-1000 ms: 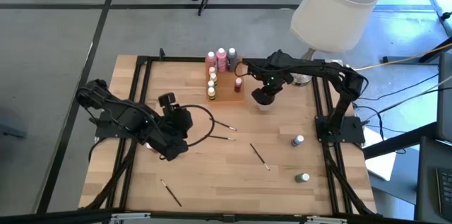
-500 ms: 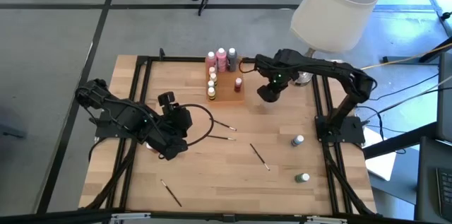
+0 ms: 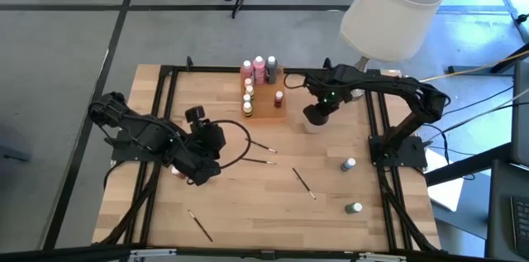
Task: Pick & Place Paint Supplies
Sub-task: Adjust the light brown cup
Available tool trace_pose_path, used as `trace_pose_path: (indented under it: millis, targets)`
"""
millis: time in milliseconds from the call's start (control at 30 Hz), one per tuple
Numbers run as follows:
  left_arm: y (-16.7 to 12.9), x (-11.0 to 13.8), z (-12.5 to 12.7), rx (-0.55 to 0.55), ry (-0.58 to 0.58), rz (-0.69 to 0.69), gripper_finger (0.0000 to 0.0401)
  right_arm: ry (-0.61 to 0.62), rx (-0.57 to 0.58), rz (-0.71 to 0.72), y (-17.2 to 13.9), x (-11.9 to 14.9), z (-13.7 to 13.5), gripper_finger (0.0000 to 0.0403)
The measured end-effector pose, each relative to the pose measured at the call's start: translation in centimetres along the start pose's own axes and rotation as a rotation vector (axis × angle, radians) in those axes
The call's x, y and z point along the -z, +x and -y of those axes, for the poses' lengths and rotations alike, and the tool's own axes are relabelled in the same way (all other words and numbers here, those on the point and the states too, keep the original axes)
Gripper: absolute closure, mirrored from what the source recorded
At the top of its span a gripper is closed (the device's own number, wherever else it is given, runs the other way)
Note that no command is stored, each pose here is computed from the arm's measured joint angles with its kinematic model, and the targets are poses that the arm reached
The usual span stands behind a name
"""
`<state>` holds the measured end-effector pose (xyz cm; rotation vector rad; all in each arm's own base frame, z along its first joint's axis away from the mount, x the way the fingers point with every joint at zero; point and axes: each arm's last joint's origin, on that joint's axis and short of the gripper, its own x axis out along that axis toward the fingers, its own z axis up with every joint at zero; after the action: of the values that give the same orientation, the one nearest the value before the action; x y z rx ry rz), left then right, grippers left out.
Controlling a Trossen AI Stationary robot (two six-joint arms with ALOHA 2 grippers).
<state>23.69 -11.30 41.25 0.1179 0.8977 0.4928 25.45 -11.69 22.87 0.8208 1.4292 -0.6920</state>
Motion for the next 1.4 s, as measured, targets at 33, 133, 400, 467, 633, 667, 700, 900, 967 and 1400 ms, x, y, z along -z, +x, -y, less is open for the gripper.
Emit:
trace_pose_path:
  millis: [33,133,400,467,633,667,700,900,967,1400]
  targets:
    - [0.1,0.0,-0.1,0.0,-0.003,-0.003,0.0217,0.001,-0.002,0.005,0.0,0.0,0.0,0.0397]
    - [0.2,-0.1,-0.1,0.005,-0.007,-0.013,0.0217,0.002,0.0,0.012,0.0,-0.1,0.0,0.0397]
    - [0.0,0.0,0.1,0.015,-0.015,-0.012,0.0217,0.005,0.014,0.025,0.0,-0.2,0.0,0.0397]
    - [0.0,0.1,0.1,0.019,-0.018,-0.015,0.0217,0.005,0.014,0.028,0.1,-0.2,0.0,0.0397]
    - [-0.1,0.1,0.2,0.026,-0.026,-0.017,0.0217,0.01,0.023,0.01,1.3,0.2,0.3,0.0397]
    - [-0.1,0.1,0.2,0.027,-0.026,-0.016,0.0217,0.015,0.025,-0.001,1.5,0.3,0.4,0.0397]
    - [-0.2,0.2,0.2,0.029,-0.027,-0.016,0.0217,0.019,0.02,-0.008,1.6,0.4,0.4,0.0397]
    - [-0.2,0.2,0.3,0.029,-0.026,-0.015,0.0217,0.022,0.001,-0.003,1.7,0.3,0.3,0.0397]
    - [-0.2,0.2,0.2,0.029,-0.027,-0.015,0.0217,0.025,-0.003,-0.001,1.7,0.3,0.3,0.0397]
    - [-0.2,0.2,0.3,0.03,-0.036,-0.015,0.0217,0.03,-0.009,-0.004,1.8,0.3,0.2,0.0381]
